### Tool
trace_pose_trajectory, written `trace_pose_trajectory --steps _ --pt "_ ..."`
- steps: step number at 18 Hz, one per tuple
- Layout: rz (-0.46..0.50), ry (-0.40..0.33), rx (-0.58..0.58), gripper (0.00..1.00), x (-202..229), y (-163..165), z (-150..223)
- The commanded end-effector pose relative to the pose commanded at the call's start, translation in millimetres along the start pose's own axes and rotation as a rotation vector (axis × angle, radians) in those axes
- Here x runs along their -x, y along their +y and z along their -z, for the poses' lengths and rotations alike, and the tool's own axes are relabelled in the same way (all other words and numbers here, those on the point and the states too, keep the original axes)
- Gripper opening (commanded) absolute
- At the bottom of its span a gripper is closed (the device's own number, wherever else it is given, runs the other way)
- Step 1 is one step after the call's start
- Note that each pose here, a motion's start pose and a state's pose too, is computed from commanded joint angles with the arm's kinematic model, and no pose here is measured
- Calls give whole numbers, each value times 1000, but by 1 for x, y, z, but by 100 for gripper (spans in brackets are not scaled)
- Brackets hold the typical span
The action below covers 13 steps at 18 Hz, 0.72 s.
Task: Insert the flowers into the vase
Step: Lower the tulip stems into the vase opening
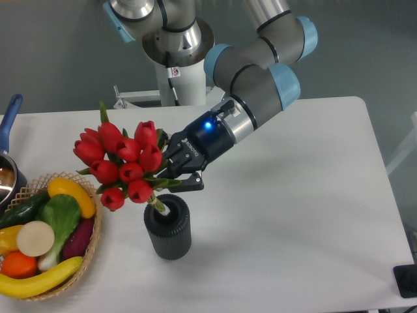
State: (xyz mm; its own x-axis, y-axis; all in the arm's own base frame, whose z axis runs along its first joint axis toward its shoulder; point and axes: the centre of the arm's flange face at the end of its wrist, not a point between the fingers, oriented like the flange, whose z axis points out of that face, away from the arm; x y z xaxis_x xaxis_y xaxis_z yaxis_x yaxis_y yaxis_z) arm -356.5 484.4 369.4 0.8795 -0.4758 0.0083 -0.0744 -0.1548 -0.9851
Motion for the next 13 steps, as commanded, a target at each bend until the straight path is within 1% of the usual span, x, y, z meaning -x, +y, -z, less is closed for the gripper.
trace_pose_trajectory --steps 6,13 --pt "31 7 3 21 9 21 -5" --pt "92 18 8 22 20 57 -12"
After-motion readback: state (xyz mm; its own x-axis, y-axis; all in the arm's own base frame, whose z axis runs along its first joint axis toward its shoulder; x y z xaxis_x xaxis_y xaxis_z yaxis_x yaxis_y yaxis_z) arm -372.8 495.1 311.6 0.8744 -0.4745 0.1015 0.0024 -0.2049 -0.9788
